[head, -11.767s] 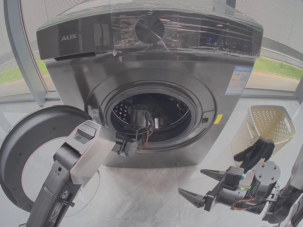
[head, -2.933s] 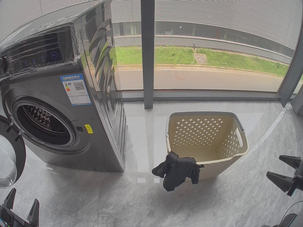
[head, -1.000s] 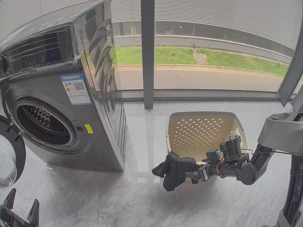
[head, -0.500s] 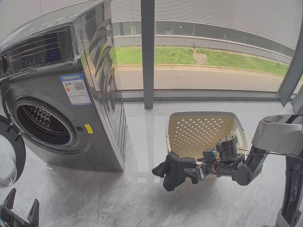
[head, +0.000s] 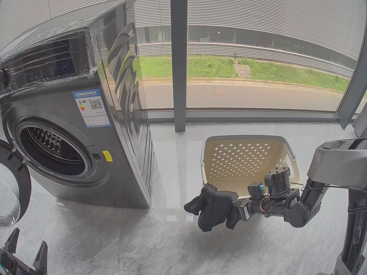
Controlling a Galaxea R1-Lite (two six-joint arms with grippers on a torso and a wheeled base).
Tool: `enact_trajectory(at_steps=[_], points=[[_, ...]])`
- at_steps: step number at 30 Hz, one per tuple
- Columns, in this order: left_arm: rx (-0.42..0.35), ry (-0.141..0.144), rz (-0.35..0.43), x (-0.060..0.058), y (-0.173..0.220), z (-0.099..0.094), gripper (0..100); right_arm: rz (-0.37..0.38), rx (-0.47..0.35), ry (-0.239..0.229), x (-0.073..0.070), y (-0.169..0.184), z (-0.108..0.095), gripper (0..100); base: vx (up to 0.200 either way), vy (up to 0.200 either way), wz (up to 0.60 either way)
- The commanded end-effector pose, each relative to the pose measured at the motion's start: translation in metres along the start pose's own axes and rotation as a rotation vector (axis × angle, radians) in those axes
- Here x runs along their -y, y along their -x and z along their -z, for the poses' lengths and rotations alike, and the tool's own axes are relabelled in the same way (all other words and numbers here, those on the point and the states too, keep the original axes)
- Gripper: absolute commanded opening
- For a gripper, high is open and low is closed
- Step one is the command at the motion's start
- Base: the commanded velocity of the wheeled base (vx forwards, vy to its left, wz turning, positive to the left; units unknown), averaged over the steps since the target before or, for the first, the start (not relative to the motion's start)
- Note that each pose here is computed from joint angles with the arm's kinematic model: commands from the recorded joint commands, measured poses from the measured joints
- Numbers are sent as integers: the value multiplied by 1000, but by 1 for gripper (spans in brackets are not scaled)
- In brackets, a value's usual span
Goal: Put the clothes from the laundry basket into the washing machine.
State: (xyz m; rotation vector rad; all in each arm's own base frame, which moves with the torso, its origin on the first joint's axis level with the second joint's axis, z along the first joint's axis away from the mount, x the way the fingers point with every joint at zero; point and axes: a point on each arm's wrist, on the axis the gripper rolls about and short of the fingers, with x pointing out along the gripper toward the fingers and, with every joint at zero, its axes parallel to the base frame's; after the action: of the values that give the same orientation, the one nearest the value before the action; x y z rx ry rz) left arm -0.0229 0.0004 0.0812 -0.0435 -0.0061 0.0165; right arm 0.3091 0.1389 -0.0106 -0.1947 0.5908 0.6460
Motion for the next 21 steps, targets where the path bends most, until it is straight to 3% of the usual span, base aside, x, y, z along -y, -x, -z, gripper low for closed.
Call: enact_trajectory(at_steps=[1, 9, 14, 15, 21], points=[[-6, -1, -1, 0, 0, 5, 100, 5, 22, 4, -1, 13, -6, 0, 0, 0, 0], [-6, -1, -1, 0, 0, 5, 100, 60, -4, -33, 17, 14, 4, 0, 0, 0, 0], [-6, 1, -1, 0, 0, 5, 100, 59, -19, -38, 18, 11, 9, 0, 0, 0, 0], [-6, 1, -1, 0, 0, 5, 100, 56, -13, -35, 17, 9, 7, 100, 0, 0, 0], [-6, 1, -1, 0, 0, 5, 100, 34, 4, -11, 8, 4, 3, 100, 0, 0, 0]])
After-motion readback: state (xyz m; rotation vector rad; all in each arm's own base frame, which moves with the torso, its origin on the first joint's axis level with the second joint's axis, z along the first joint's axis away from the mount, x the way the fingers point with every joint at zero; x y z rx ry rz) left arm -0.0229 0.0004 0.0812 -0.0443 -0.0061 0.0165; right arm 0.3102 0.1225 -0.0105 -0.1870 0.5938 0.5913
